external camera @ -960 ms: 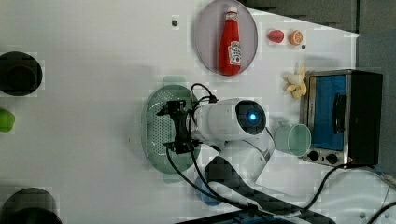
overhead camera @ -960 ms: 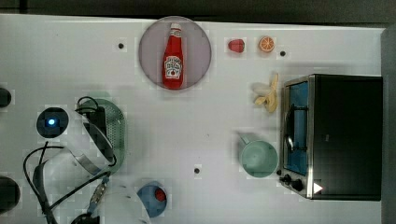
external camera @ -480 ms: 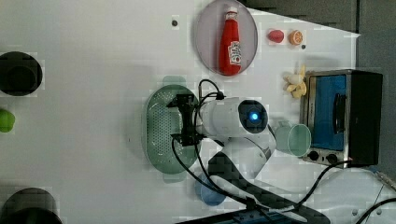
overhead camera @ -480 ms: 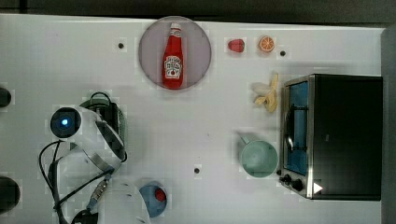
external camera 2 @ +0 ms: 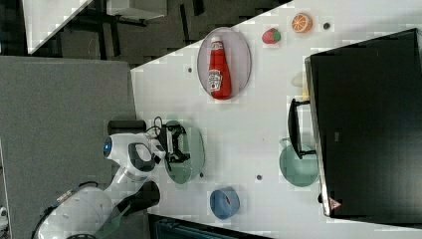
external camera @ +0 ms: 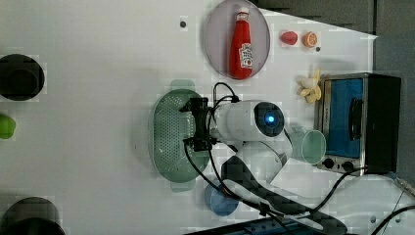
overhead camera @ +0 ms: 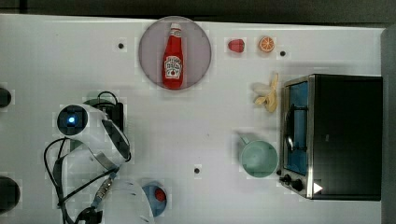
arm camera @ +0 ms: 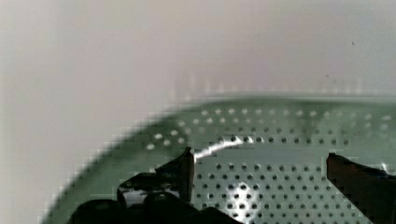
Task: Drag strainer left to right.
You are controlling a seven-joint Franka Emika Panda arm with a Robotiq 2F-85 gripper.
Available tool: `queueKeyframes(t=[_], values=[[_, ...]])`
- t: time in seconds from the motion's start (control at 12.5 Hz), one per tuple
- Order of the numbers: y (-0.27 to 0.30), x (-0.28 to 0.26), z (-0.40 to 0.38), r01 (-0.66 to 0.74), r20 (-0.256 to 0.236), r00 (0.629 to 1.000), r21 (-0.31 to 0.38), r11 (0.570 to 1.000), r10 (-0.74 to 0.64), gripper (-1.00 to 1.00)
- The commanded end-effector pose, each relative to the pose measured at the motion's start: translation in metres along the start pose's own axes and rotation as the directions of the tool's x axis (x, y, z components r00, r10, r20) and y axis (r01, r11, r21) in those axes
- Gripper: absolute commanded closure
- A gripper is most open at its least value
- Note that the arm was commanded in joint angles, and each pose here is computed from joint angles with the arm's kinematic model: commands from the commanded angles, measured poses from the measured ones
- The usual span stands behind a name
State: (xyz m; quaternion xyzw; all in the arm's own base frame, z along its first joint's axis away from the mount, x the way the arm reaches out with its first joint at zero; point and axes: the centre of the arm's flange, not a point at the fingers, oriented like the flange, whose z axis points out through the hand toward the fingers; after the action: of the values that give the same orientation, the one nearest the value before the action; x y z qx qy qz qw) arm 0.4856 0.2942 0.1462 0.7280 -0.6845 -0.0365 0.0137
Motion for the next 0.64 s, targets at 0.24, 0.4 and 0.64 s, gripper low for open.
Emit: queueKeyframes(t=[0.24,0.4,0.64], values=[[-0.009,0.038,-0.017,-0.086,-0.001,0.996,0.007,0.996,0.086,-1.00],[-0.006,0.055,-0.019,-0.074,-0.009,0.997,0.006,0.997,0.074,-1.00],[-0.002,0.084,-0.022,-0.009,-0.020,1.000,-0.003,1.000,0.009,-1.00]])
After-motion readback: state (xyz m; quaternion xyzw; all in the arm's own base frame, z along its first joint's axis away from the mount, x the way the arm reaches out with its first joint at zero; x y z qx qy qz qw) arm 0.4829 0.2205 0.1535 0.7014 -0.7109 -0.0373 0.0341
